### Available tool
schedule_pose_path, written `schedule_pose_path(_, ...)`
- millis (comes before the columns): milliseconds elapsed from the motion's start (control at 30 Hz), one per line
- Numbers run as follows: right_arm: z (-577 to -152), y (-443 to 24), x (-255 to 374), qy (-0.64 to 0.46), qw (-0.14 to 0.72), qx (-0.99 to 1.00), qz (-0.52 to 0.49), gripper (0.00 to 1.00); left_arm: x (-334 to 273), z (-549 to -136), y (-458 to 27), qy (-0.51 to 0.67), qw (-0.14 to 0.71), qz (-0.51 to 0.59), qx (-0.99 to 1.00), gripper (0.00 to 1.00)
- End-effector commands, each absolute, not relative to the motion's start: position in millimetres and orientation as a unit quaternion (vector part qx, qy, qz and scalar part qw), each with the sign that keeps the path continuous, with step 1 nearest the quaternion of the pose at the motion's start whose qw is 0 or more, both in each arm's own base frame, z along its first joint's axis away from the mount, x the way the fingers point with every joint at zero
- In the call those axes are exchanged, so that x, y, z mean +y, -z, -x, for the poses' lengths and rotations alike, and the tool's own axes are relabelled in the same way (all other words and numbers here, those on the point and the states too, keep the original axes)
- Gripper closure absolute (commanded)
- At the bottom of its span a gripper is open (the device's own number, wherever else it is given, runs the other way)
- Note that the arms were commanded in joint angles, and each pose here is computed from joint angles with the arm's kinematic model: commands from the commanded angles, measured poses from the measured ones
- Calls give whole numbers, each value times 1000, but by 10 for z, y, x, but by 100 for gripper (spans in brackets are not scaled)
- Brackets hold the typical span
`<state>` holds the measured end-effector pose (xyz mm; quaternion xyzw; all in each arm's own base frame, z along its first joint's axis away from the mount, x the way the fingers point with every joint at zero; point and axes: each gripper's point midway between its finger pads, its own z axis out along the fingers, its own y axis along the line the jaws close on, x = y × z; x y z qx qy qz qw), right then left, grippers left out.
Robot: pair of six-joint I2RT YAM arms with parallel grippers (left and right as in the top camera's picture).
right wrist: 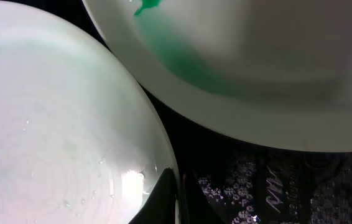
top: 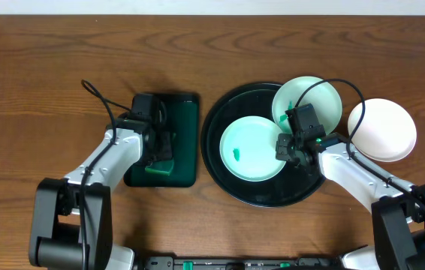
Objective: Clean dirty plates on tray and stack at the side
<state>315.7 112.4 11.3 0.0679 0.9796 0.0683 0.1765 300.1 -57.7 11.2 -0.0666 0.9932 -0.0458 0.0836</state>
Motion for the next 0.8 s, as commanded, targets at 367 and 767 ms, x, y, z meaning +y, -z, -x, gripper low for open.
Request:
schedule_pose_path(367,-3152,-117,1076,-56,183,979,-76,98,-579,-2875,92,40,44,68,996,93)
schedule_pose_path(767,-3140,-115,1106,-64,179,979,-74,66,-600,-3002,-467,52,97,66,992,93)
